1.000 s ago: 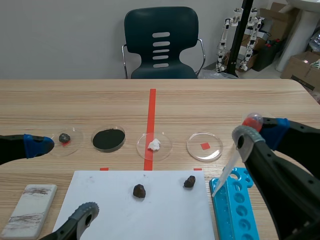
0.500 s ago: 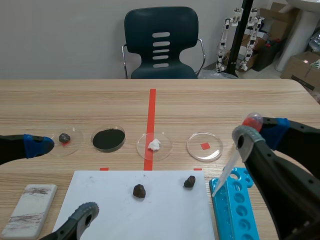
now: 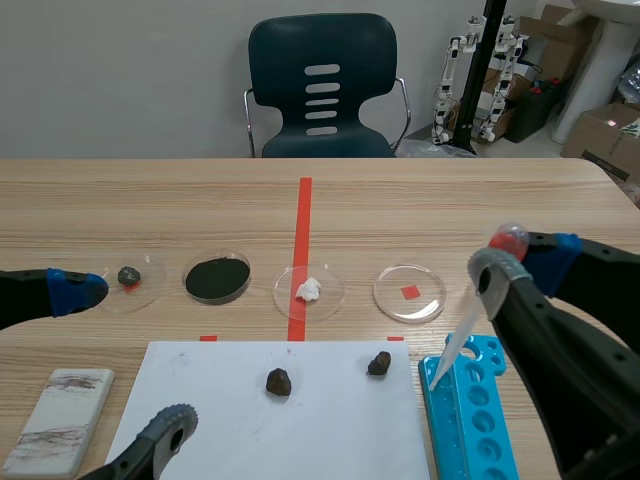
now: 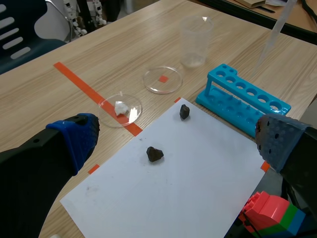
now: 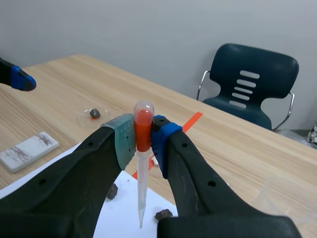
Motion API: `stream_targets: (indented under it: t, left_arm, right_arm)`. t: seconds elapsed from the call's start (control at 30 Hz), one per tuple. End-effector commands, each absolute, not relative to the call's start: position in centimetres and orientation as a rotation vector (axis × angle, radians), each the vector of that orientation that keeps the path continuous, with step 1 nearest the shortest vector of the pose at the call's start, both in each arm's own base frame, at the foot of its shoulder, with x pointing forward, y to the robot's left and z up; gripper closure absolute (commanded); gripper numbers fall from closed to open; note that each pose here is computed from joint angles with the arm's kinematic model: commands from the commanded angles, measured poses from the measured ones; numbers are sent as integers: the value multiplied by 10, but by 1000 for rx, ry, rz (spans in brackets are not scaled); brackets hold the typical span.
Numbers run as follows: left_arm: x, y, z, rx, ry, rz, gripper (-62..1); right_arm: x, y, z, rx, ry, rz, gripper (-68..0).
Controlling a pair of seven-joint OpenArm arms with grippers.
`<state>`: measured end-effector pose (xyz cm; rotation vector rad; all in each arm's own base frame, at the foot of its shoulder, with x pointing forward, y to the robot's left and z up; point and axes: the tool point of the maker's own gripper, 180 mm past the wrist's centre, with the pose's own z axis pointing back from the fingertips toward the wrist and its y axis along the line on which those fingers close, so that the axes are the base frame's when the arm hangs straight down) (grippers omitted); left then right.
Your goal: Squeeze the dropper onto the mineral
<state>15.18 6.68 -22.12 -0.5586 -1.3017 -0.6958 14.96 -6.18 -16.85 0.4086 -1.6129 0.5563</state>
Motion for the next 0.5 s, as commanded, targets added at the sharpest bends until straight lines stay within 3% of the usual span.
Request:
stream_targets:
  t: [0.0,0.47]
  left_arm:
    - [152,65,-216,-574,-1321,-677,-623]
    - [151,65,-216,-574,-1321,-677,-623]
  right_arm:
    - [158,-62,-158,400,-1658,558,-90]
    - [222,-63,-155,309,-1725,684,-90]
